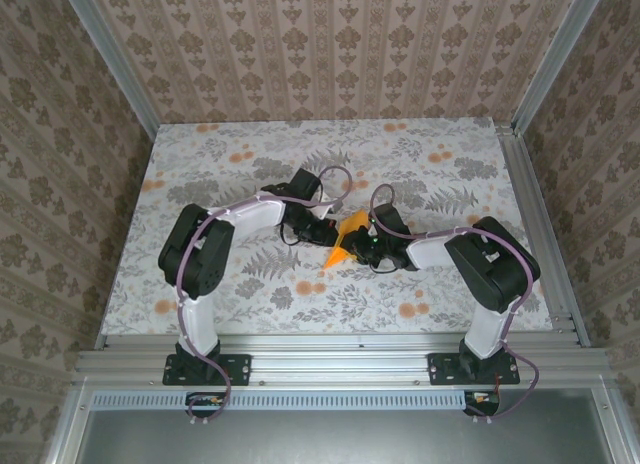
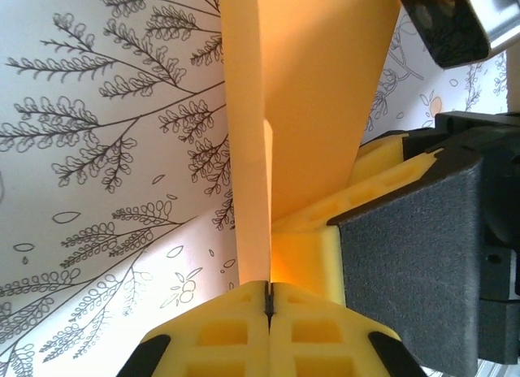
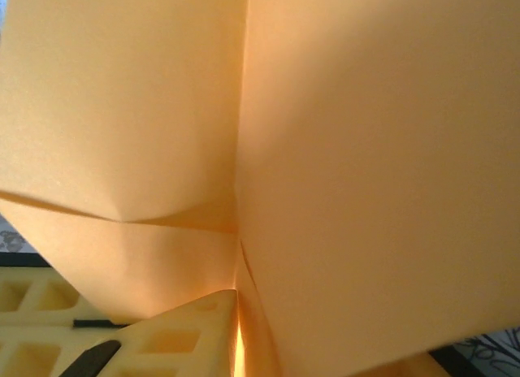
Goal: Fold a paper plane with a square sheet of paper (pick it up from the middle)
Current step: Turn over a paper plane at the center of the table.
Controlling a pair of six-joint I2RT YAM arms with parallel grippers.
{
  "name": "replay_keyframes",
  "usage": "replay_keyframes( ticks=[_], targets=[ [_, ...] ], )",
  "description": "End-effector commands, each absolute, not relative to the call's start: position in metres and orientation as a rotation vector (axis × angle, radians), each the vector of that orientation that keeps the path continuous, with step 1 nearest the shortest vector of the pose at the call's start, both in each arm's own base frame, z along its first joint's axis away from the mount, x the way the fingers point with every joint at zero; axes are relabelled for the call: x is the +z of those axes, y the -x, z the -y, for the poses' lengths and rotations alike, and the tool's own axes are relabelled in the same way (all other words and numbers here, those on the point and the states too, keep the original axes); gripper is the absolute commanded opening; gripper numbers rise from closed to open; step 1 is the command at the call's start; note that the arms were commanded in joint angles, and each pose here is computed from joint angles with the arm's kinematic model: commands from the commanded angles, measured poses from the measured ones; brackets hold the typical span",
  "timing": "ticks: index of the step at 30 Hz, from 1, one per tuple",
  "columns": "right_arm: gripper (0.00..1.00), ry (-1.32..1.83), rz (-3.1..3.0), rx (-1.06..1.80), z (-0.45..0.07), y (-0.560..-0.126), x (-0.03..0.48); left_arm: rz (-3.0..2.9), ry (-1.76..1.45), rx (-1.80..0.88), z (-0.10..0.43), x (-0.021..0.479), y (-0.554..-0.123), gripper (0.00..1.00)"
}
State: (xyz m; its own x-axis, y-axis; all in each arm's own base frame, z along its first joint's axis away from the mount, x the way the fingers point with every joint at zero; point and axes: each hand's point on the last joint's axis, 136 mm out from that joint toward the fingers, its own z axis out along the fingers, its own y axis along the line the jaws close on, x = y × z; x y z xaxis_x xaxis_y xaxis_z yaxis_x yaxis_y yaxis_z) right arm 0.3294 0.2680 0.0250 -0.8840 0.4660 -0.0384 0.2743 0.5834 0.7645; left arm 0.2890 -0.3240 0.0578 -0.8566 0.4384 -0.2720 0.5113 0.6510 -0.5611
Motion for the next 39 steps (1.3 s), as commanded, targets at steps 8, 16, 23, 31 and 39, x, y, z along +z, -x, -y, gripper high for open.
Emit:
replay_keyframes(
  ticks=[8,16,23,31,39],
  targets=[
    [0.2,-0.583,-2.543,1.221,-0.28,-0.342,0.04,-2.741,-0.762,-1.047,0.323,0.065,-0.287,0.0],
    [0.15,-0.565,-2.619,1.151,-0.277,-0.337,0.03,-2.733,-0.753,-1.051,0.322,0.068,-0.289,0.0],
    [0.04,-0.512,-2.661,1.073,-0.273,-0.334,0.033,-2.738,-0.727,-1.055,0.318,0.066,-0.291,0.06],
    [0.0,-0.297,-2.843,0.75,-0.244,-0.315,0.041,-2.711,-0.72,-1.065,0.313,0.079,-0.29,0.27],
    [0.0,-0.047,-3.027,0.364,-0.207,-0.285,0.045,-2.673,-0.682,-1.076,0.299,0.099,-0.279,0.37]
  ],
)
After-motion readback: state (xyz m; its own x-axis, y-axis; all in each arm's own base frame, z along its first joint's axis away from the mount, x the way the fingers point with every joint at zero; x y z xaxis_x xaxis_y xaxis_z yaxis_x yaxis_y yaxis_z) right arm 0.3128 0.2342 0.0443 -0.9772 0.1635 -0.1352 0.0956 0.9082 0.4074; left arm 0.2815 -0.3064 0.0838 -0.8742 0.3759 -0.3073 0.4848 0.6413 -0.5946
